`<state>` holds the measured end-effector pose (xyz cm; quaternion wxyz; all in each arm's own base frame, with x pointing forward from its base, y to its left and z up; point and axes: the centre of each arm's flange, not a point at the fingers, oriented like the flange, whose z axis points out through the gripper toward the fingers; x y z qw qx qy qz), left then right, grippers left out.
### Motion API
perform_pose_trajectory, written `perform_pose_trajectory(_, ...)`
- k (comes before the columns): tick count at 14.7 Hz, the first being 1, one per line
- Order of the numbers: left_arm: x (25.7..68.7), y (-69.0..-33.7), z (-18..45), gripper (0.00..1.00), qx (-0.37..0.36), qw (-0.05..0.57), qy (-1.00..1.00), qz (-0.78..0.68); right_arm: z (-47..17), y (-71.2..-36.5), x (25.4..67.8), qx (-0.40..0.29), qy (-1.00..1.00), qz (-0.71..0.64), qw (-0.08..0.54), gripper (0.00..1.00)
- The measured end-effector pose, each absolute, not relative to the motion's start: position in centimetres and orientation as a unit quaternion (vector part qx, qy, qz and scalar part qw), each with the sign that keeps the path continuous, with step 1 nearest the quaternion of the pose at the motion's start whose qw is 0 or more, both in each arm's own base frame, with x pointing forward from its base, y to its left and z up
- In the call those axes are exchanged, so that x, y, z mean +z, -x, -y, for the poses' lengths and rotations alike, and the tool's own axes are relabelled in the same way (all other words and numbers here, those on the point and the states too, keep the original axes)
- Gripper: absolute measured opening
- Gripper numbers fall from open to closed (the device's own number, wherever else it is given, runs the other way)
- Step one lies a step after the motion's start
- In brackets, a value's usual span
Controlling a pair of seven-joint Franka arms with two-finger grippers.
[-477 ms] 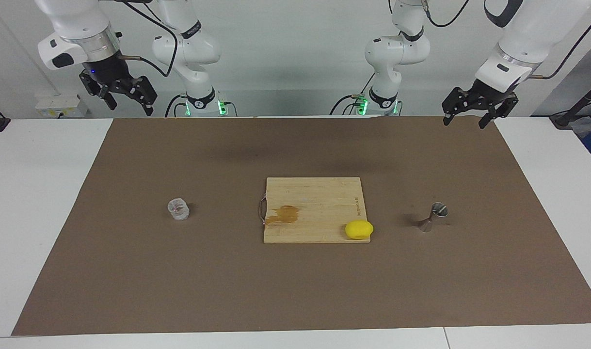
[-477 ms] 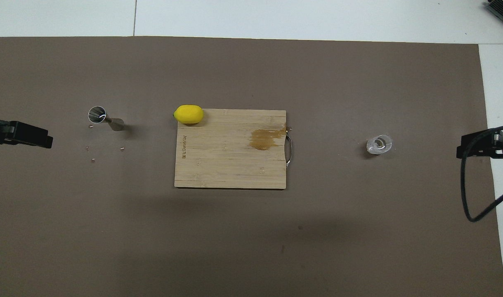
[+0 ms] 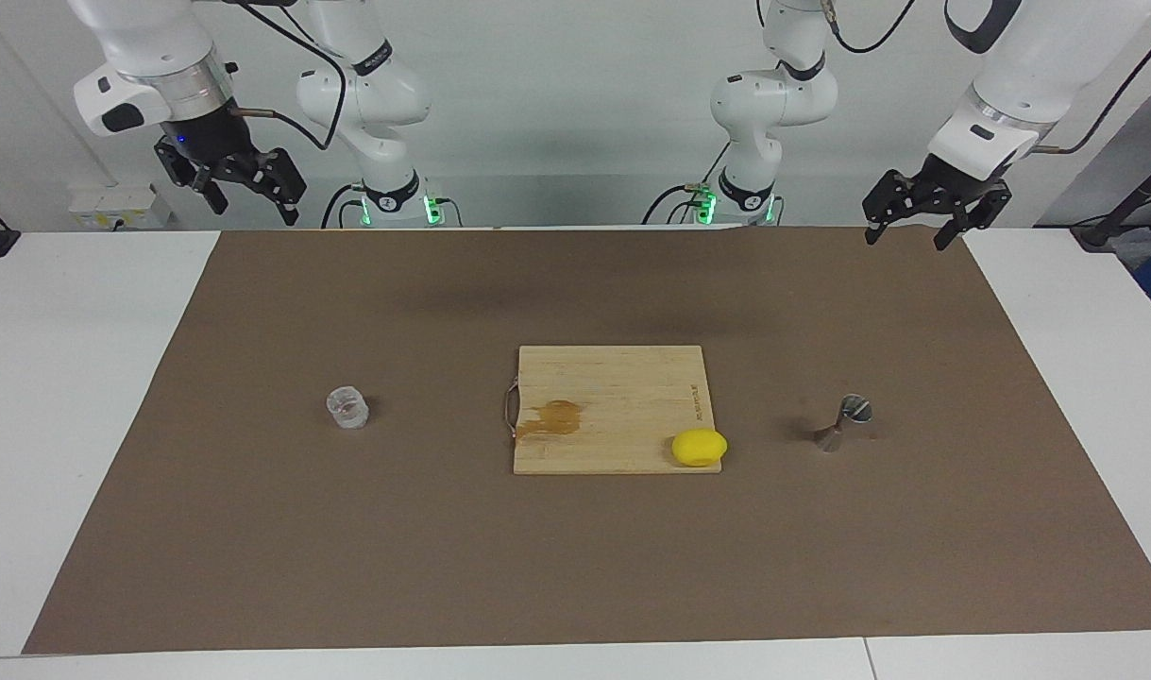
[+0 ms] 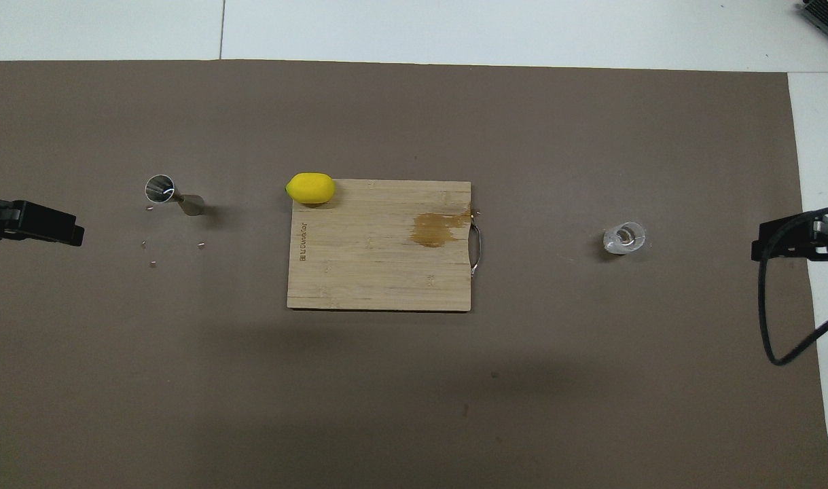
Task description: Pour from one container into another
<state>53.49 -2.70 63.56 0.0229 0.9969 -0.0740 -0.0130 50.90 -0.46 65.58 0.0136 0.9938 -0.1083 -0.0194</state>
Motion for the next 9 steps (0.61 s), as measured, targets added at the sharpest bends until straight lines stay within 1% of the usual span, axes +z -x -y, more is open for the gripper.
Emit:
perform_pose_trajectory(5,63.3,-53.7,2.8,1.00,-0.007,0.012,-0.997,0.076,0.5,-50.7,65.5,-0.026,-0.994,0.109,0.014,1.00)
perform_pose_trajectory(9,62.0,-54.3,3.0,1.00,0.004,0.006,-0.997,0.078,0.3,-50.6,65.4,-0.027,-0.994,0.107,0.014,1.00)
